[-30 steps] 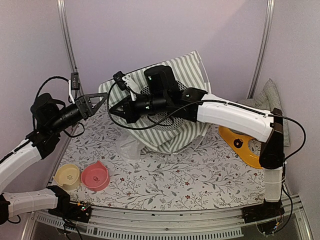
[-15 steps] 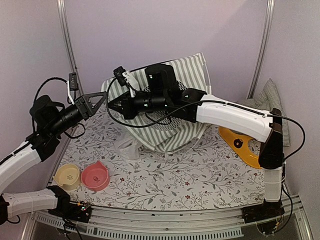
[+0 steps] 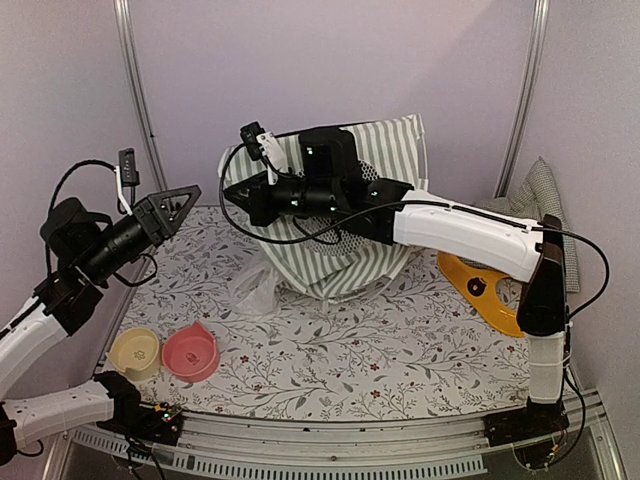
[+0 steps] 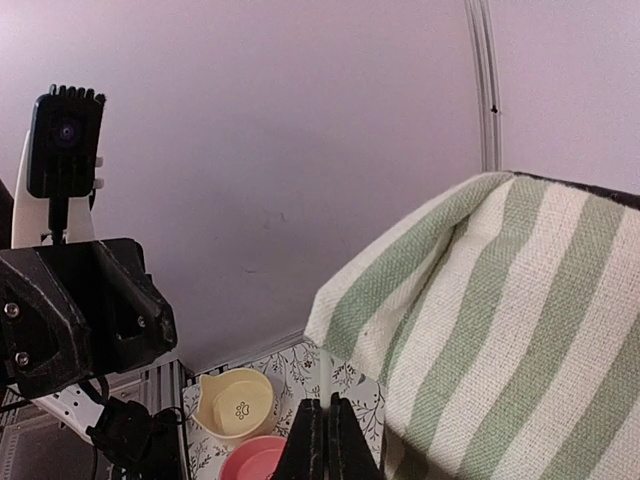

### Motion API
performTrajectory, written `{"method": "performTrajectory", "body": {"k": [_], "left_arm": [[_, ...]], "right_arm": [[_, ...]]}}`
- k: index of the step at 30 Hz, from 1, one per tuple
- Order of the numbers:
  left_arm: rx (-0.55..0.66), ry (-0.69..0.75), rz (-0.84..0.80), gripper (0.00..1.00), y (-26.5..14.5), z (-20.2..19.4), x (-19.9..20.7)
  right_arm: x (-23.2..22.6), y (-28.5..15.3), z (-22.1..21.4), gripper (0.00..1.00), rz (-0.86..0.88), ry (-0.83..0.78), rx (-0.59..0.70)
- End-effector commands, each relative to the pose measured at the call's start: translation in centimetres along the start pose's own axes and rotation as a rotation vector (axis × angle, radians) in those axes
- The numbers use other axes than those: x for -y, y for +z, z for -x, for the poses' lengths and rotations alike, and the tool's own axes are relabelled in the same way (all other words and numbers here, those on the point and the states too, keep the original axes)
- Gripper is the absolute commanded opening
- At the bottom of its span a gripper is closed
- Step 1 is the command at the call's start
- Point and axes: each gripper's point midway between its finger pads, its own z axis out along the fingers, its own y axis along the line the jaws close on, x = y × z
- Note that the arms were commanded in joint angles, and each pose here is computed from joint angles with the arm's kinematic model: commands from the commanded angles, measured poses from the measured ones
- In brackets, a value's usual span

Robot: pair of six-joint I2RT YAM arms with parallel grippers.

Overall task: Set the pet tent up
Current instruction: Insert the tent pole into the pole socket of the pet tent.

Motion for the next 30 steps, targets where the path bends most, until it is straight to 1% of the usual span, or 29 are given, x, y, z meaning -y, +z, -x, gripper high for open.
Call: {"method": "performTrajectory", "body": {"k": [1,8,17,21,24,30], "left_arm": [[-0.018,0.009,0.065,0.28,1.3,0.9,-0.6],[-0.112,0.004,0.151,0.20,3.9,1.2,-1.9],[-0.185,-0.054,0.249,0.20,4.3,0.6,-3.3],[-0.209,-0.095,0.228,0.20,4.7,0.0,-3.6],[-0.230,-0.123,0.207,0.17,5.0,-0.4,-3.6],[-0.225,-0.138,0.179,0.11,5.0,-0.4,-3.4]], "right_arm": [[-0.5,-1.6,2.8,0.00,-0.002,-0.002,0.074],[-0.2,-1.8,2.4,0.00,-0.015,0.003,0.070],[-0.2,-1.7,2.1,0.00,-0.012,0.004,0.063],[-0.2,-1.6,2.0,0.00,-0.011,0.006,0.061],[-0.2,-1.7,2.1,0.00,-0.013,0.005,0.064],[-0.1,-1.6,2.0,0.00,-0.015,0.002,0.060]]}}
